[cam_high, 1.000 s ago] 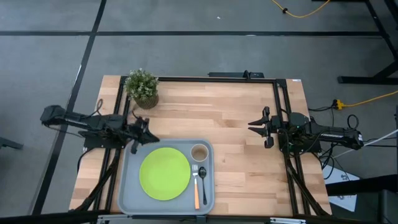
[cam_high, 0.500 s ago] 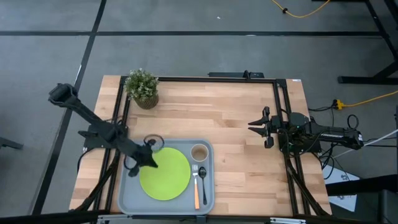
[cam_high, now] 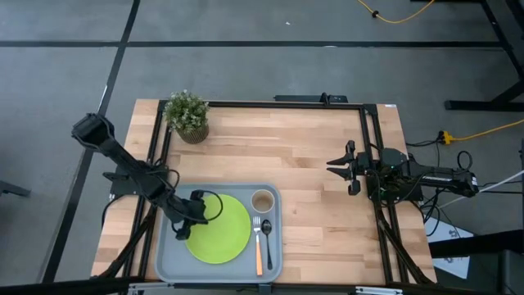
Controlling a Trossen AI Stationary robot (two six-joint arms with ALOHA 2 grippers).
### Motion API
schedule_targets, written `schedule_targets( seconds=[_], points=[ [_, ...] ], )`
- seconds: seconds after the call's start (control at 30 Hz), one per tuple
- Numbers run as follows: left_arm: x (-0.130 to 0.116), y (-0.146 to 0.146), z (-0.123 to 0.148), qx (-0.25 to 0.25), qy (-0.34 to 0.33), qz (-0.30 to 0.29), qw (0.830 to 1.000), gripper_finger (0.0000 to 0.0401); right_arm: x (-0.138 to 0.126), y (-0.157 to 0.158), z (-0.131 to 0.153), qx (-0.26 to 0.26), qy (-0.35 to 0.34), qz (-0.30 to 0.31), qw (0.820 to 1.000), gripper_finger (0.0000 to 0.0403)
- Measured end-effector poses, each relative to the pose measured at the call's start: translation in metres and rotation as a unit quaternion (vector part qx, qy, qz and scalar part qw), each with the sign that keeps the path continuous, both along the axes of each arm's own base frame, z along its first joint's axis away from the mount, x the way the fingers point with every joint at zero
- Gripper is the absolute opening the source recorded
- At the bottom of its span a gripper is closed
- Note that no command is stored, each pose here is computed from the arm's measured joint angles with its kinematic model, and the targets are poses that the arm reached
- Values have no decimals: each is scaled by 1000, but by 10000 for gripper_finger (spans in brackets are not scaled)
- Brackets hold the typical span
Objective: Pick and place plate/cup/fork/spoon on tray
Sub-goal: Adjust the light green plate on the serving tray
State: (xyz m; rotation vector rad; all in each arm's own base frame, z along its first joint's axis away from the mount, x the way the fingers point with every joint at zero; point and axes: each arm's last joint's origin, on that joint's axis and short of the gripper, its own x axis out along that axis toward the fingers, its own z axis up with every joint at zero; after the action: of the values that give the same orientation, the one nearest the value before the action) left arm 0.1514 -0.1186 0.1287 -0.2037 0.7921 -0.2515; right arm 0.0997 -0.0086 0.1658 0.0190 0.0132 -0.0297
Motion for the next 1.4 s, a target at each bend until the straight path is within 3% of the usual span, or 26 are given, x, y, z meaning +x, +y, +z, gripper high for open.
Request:
schedule_targets(
  seconds=[0.53, 1.07, 1.4],
  points=[
    [-8, -11, -8, -25, 37, -2, 999, 0, 0, 0, 0, 0, 0, 0, 1000, 92],
    [-22, -18, -13, -67, 117, 19, 991, 0, 0, 0, 0, 1, 0, 0, 1000, 92],
    [-22, -19, -10, -60, 98, 33, 993, 0, 0, 0, 0, 1, 0, 0, 1000, 92]
  ],
)
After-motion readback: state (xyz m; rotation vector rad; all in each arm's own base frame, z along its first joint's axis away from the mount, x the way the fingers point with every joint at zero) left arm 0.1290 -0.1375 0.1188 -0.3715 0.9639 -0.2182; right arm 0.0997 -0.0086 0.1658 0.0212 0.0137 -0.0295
